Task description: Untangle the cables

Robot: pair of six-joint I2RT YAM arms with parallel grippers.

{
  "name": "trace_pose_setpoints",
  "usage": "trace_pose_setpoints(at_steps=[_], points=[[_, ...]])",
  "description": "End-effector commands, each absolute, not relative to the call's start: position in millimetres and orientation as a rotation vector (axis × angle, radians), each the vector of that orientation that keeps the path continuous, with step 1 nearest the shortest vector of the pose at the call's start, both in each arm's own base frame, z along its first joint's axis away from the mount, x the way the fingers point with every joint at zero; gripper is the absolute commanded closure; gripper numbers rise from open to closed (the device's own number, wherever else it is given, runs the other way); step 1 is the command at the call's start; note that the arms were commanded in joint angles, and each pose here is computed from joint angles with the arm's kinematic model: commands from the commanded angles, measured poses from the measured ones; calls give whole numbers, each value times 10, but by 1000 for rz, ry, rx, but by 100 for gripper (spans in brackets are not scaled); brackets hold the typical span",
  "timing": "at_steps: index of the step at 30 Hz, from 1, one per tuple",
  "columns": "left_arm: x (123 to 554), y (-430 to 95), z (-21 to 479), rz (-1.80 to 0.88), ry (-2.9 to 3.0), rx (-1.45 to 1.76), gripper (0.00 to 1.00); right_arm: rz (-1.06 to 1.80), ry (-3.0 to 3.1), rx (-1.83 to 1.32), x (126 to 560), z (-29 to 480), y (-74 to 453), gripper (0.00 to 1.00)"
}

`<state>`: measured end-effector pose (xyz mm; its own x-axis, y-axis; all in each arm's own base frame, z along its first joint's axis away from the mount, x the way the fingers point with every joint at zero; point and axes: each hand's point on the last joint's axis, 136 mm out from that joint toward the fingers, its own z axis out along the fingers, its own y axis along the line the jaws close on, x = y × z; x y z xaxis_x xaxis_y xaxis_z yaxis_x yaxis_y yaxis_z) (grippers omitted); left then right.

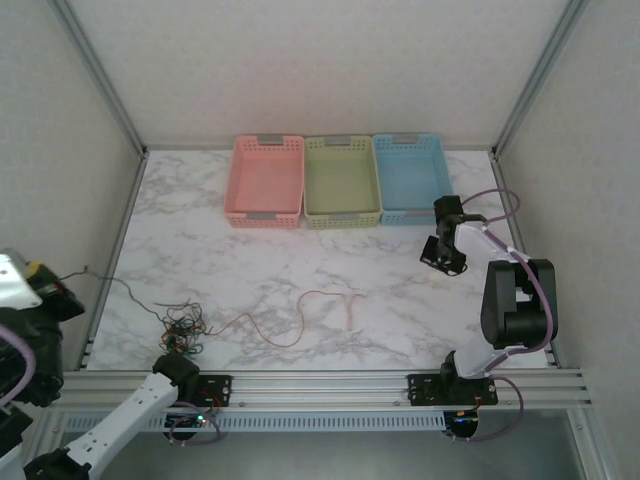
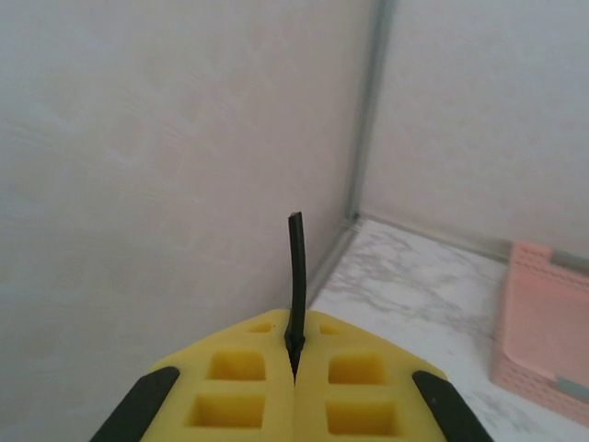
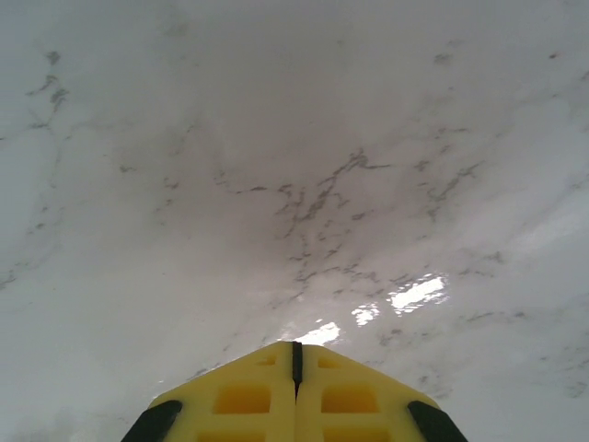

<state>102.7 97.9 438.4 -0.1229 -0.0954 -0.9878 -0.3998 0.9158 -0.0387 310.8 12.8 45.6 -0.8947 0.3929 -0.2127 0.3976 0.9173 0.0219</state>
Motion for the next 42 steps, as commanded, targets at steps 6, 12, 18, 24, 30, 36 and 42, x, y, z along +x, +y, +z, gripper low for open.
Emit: trace_pose_setpoints(at_steps=[6, 12, 18, 24, 30, 36, 42], points=[[1693, -540, 4190, -393, 1883, 9, 100, 284, 2752, 315, 3169, 954, 758, 100], [1744, -1537, 4771, -905, 1842, 295, 100, 536, 2545, 9, 3147, 1582, 1407, 86], [1738, -1875, 5306, -1110, 1756, 399, 100, 796, 2370, -160, 2973, 2015, 1901, 55], [1711, -2162, 5621, -1319, 1654, 492, 100, 889, 2348, -262, 2803, 2056, 2232, 49], [2157, -2145, 4978, -1116, 1880, 382, 100, 808, 2445, -231, 2807, 1720, 2267, 48], [2450, -1667, 3542, -720, 2176, 120, 100, 585, 2578, -155, 2851, 1299, 2030, 48], [2456, -1341, 2560, -506, 2366, -52, 100, 464, 2646, -132, 2904, 1171, 1936, 47]])
